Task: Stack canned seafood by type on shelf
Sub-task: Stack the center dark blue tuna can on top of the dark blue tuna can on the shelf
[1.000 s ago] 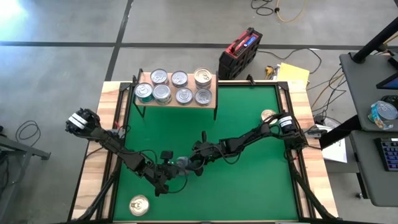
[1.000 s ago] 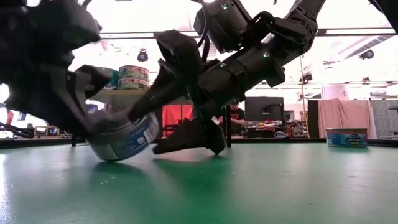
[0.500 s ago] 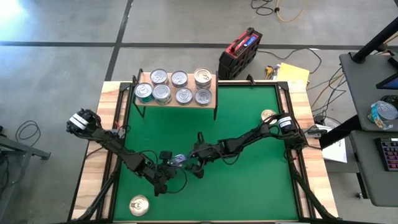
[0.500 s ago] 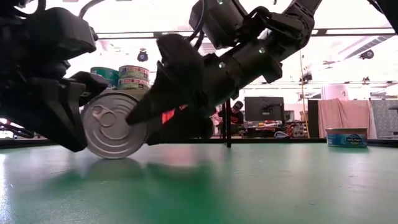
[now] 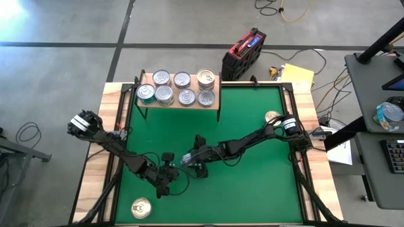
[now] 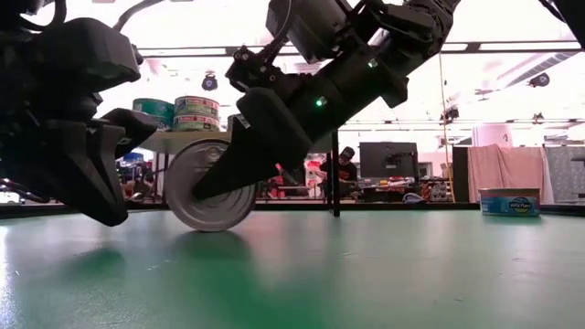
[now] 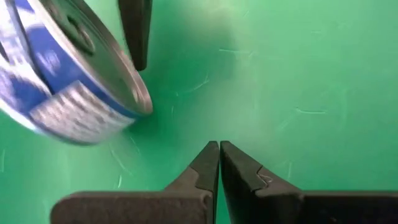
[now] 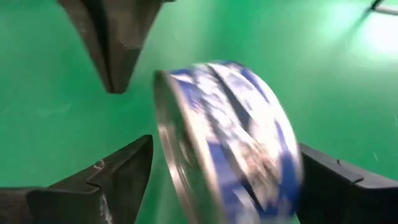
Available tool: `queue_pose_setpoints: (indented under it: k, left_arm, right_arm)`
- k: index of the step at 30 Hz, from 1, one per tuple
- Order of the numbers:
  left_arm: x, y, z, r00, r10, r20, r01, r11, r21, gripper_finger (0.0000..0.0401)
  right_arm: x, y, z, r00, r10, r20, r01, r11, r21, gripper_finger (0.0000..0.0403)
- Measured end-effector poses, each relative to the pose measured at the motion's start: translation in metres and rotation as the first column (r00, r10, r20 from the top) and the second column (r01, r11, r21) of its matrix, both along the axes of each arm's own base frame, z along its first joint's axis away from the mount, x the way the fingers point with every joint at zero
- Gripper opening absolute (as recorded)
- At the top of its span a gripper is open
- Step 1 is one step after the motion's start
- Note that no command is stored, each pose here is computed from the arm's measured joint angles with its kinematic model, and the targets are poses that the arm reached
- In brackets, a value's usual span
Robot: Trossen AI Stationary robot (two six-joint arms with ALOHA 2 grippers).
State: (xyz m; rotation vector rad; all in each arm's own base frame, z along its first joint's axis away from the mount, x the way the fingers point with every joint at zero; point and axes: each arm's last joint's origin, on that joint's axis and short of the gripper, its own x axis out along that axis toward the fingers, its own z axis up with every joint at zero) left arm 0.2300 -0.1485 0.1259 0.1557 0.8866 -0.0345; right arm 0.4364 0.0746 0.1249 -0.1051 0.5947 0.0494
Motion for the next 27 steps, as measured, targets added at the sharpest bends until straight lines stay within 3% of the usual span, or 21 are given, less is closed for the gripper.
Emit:
queue_pose_setpoints:
  k: [6,14,21,27]
  left_arm:
    - [-0.001,0.001,-0.001,1.000,0.005,0.002,-0.005,1.000,0.006,0.0000]
    - [0.000,0.001,-0.001,1.000,0.018,0.016,-0.018,1.000,0.025,0.0000]
    - [0.002,0.001,0.003,0.999,0.007,0.041,-0.010,0.998,0.060,0.0000]
    - [0.005,0.001,0.011,0.995,0.000,0.098,-0.015,0.987,0.161,0.0000]
  right_arm:
    - [-0.001,0.007,0.000,0.999,0.045,0.000,-0.045,0.998,-0.042,0.0264]
    - [-0.003,0.011,0.005,0.999,0.045,0.005,-0.045,0.999,-0.022,0.0122]
    - [-0.013,0.009,0.026,0.999,-0.001,-0.036,0.003,0.999,0.036,0.0122]
    - [-0.041,0.004,0.055,0.998,-0.055,-0.013,0.056,0.994,0.099,0.0122]
